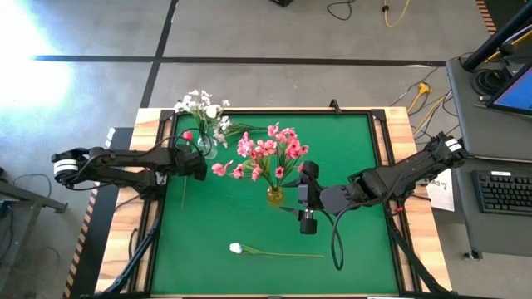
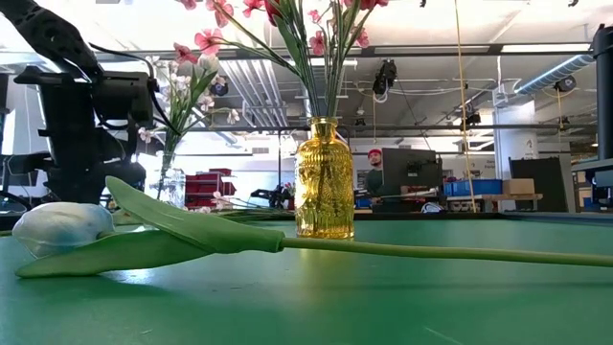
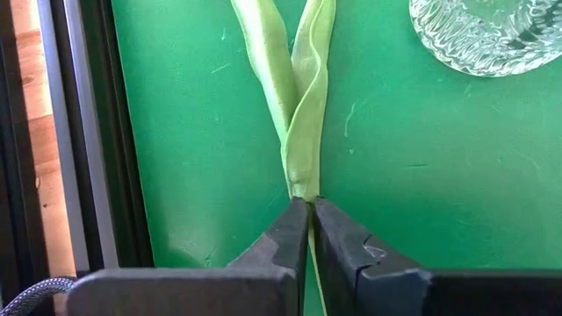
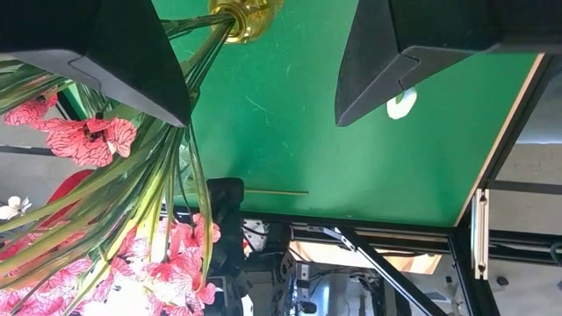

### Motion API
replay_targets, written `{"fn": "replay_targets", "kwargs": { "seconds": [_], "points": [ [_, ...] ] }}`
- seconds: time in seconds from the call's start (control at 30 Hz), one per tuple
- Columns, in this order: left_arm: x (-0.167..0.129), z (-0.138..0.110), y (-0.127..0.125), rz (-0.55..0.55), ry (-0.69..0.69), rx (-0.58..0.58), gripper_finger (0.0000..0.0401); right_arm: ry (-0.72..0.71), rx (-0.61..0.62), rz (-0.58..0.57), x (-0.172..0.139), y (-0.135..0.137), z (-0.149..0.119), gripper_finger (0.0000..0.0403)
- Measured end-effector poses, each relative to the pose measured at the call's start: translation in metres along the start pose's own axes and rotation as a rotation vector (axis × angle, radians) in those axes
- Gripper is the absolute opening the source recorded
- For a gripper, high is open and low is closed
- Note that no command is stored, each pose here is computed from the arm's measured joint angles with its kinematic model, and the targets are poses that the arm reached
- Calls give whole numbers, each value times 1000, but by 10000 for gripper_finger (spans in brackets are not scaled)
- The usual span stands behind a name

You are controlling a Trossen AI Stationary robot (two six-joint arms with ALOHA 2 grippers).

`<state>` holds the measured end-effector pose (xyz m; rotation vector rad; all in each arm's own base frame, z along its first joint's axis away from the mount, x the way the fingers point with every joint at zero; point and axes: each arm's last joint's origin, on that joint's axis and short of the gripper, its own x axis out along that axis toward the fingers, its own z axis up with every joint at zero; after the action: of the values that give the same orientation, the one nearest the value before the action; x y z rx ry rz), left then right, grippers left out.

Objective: Sort flowers into vase by color
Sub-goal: Put the red tulip into the yellow vase

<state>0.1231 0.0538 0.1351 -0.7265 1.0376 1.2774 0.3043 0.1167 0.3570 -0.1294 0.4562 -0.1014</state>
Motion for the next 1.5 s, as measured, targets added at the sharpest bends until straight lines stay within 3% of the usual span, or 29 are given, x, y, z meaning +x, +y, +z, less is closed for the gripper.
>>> {"fn": "replay_targets", "kwargs": {
  "seconds": [0.53,1.07,1.3,1.5],
  "points": [
    [-3,-4,3,-21,94,37,0,0,-1,1,0,0,0,276],
    [-34,5,10,-3,217,118,0,19,4,5,-1,2,-2,276],
    [-36,6,11,-21,192,96,2,38,12,3,-1,2,-4,276],
    [-32,5,10,-24,176,80,28,38,12,3,-1,2,-4,276]
  ]
}}
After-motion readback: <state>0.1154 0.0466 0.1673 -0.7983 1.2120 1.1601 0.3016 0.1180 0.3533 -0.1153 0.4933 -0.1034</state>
